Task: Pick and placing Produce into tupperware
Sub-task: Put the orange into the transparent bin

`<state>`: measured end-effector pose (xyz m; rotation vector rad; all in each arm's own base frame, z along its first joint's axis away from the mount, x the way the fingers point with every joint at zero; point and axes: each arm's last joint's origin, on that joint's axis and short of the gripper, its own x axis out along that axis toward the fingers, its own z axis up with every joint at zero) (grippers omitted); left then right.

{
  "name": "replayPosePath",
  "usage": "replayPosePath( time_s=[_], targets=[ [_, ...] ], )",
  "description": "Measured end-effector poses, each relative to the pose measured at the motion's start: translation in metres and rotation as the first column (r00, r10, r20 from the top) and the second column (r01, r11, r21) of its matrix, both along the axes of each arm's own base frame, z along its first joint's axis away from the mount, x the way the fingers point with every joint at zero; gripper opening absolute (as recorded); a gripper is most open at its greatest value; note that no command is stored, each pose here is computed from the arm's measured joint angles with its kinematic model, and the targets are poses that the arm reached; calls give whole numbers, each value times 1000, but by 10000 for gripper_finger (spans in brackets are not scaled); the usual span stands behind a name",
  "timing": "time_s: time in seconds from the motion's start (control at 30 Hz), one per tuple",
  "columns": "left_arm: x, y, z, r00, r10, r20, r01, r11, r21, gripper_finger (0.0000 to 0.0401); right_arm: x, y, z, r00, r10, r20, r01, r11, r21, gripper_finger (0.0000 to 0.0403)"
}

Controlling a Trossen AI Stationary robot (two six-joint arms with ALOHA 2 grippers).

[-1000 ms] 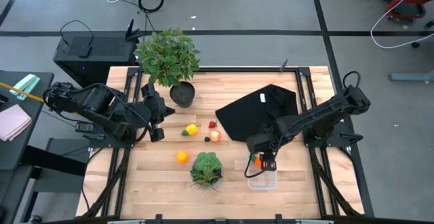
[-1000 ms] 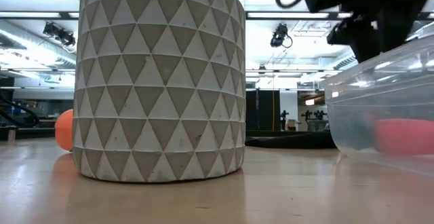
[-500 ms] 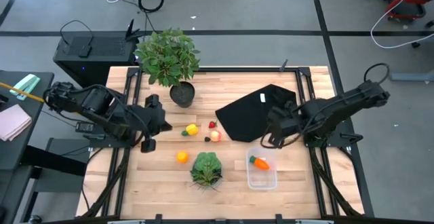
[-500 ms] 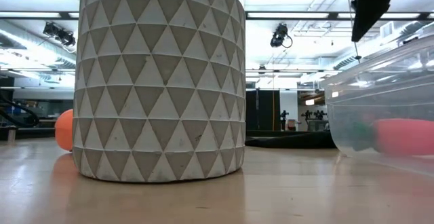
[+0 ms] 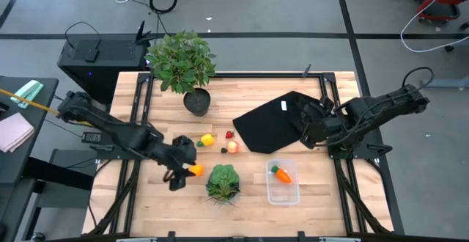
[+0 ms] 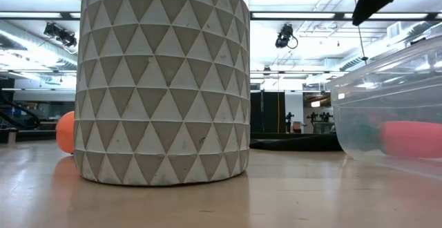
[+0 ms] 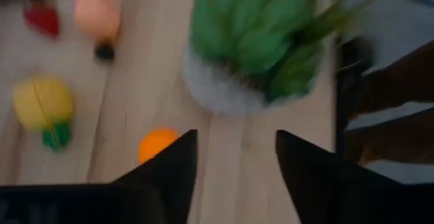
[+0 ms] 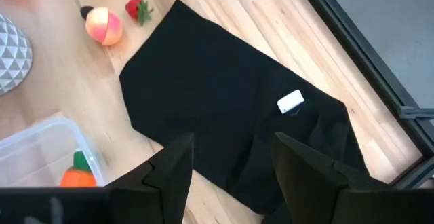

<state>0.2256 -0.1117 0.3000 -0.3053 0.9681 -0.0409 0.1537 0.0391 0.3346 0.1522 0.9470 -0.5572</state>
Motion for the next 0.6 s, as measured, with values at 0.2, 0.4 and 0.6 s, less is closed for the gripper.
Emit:
replayPosePath(
  time_s=[0.2,0.4,0.6],
  targets=[
    [3,1,-39,991,31,-127,-25,998,52,295,-5,-2,3,1000,14,14,-14,1000,-1,206],
    [5,3,-62,978,-22,-205,50,990,134,349,-4,-1,3,1000,8,23,-8,1000,5,206],
    [6,15,-77,966,3,-258,42,985,168,382,-2,-1,4,998,-29,57,27,999,34,206]
  ],
)
